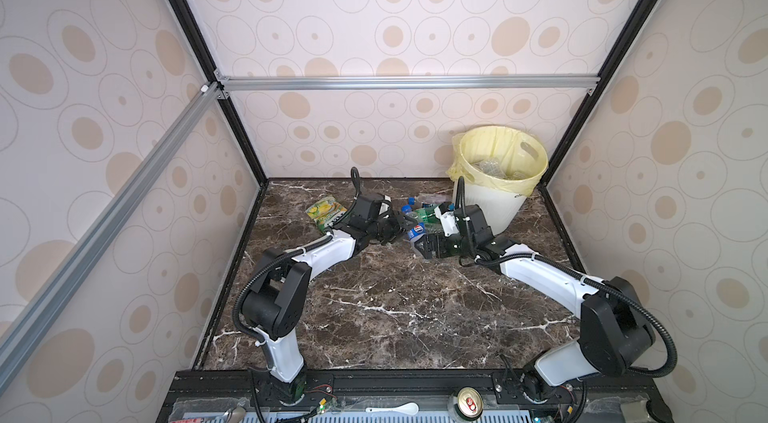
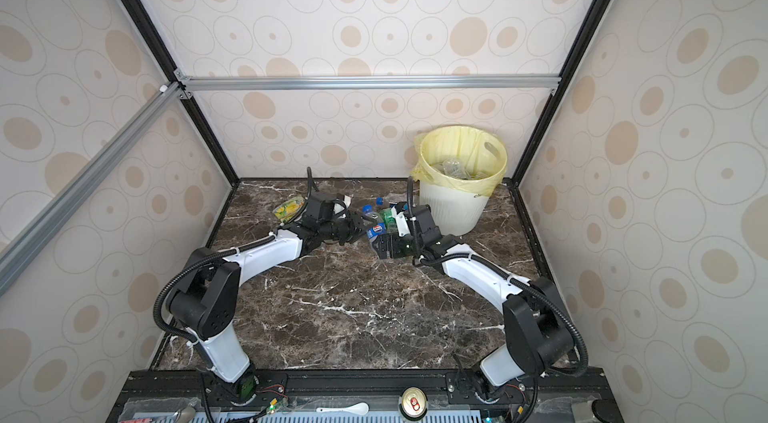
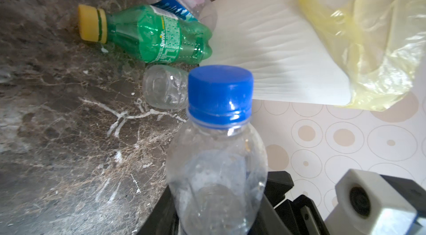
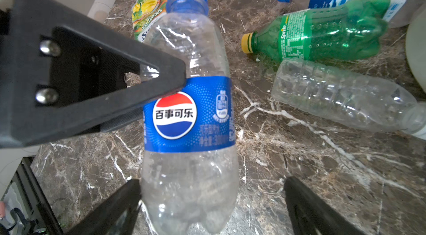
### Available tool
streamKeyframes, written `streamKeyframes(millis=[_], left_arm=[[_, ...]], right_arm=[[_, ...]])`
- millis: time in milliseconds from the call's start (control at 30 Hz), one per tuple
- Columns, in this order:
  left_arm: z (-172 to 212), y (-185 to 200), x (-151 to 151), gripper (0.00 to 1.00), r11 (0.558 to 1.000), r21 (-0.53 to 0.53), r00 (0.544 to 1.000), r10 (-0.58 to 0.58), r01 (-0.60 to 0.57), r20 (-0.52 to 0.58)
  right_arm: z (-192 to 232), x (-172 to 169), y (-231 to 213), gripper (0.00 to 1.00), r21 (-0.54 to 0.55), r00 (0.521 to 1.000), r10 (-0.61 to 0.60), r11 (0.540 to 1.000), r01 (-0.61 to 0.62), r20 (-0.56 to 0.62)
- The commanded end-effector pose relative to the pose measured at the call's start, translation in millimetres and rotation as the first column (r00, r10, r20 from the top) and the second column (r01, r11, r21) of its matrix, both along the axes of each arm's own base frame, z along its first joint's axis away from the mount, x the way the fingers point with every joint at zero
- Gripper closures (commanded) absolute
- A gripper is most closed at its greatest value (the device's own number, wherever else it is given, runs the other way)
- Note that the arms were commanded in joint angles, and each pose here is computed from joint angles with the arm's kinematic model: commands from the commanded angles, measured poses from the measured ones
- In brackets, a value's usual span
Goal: Throw the plastic bottles in the bin
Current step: 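Close the right gripper around the Pepsi bottle's label while the left gripper holds it, then lift the Pepsi bottle with the right gripper and carry it over the bin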
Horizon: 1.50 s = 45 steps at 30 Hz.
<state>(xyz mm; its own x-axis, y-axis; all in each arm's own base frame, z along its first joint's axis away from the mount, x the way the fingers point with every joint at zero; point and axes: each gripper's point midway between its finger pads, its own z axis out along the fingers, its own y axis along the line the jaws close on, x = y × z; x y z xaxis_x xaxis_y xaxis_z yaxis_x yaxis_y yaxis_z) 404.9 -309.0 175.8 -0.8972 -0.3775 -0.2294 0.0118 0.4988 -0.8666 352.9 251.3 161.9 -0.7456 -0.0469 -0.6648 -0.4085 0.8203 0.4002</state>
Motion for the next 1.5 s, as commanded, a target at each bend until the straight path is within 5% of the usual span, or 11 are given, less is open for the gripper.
streamKeyframes(millis=[0, 567, 967, 1467], left_arm=[[45.8, -2.1, 3.9, 0.58, 0.998, -0.067, 0.997, -0.008, 0.012, 0.073], [80.6, -2.6, -2.4, 0.58, 0.989, -0.144, 0.993, -0.008, 0.025, 0.119], [76.4, -1.1, -4.6, 0.57, 0.989, -0.147, 0.994, 0.000, 0.017, 0.113], [78.0, 5.7, -4.2, 0.44, 0.994, -0.110, 0.991, 0.017, -0.003, 0.130]], right_arm=[[23.1, 4.0, 6.8, 0.00, 0.040, 0.999, 0.000, 0.999, -0.001, 0.042], [45.8, 5.9, 19.7, 0.16, 0.089, 0.996, 0.027, 0.995, -0.035, 0.088], [53.7, 4.8, 19.3, 0.42, 0.093, 0.993, 0.025, 0.995, -0.035, 0.112], [57.3, 3.1, 16.4, 0.55, 0.086, 0.993, 0.016, 0.996, -0.026, 0.116]])
